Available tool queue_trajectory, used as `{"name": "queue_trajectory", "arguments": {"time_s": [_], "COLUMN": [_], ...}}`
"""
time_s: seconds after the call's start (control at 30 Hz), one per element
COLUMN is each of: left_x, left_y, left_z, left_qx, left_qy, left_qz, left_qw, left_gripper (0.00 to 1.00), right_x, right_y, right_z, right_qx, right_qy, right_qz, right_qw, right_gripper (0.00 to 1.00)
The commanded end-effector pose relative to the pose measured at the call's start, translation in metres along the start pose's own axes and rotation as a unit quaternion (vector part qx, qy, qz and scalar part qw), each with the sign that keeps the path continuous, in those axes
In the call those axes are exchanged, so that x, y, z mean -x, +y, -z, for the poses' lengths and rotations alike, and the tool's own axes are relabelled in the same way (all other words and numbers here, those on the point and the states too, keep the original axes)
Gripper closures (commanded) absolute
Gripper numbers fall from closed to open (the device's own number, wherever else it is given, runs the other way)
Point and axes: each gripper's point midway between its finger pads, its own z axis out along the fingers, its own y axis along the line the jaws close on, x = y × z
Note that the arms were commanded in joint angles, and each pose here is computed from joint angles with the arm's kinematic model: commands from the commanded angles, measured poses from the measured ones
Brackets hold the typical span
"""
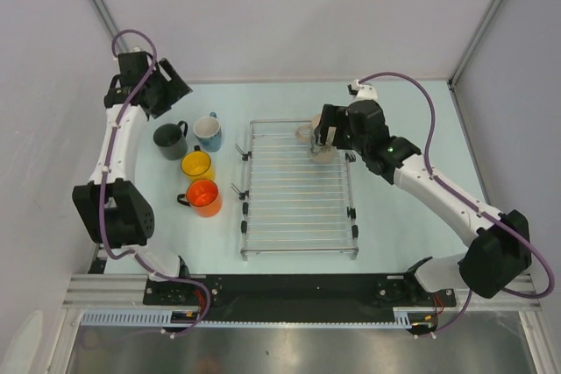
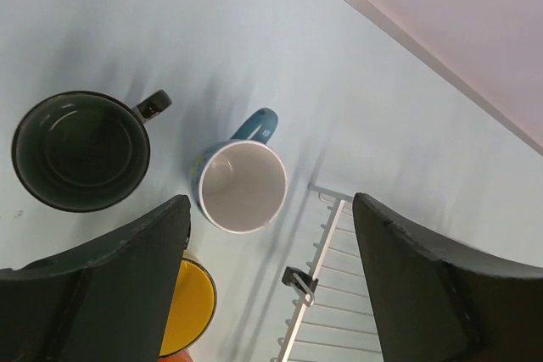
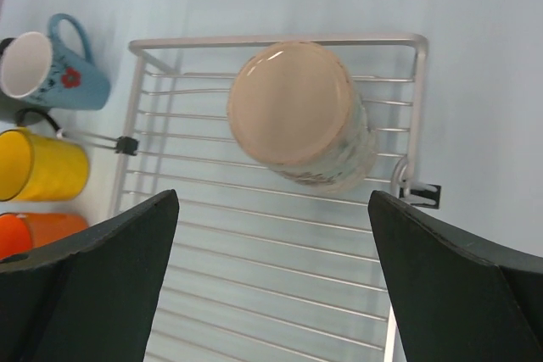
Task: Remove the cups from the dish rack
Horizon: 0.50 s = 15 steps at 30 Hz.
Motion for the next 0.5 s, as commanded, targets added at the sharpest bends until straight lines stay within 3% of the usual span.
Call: {"name": "queue_trajectory", "arguments": {"time_s": [0.0,0.3,0.47], "left_x": [-0.015,-0.07,-0.107], "left_y": [-0.017,-0.022,-0.07], "left_z": [0.015,0.031,0.068], "left_qx": [-0.048,-0.072,-0.119], "left_qy": [0.004,0.02,0.009], "left_qz": [0.005,-0.011,-0.075], "left_qw": [0.999,0.997,0.99], "left_gripper": [0.17,0.16,0.15], "right_x": [0.011,0.01,0.021], "right_y": [-0.014,-0.011,-0.01], "right_z": [-0.011,-0.02,-0.014], "right_qx": [-0.052,-0.081,-0.081], "right_qy": [-0.012,-0.012,-0.031], "right_qz": [0.034,0.054,0.053], "right_qw": [0.998,0.995,0.995], "right_gripper": [0.0,0.0,0.0]}}
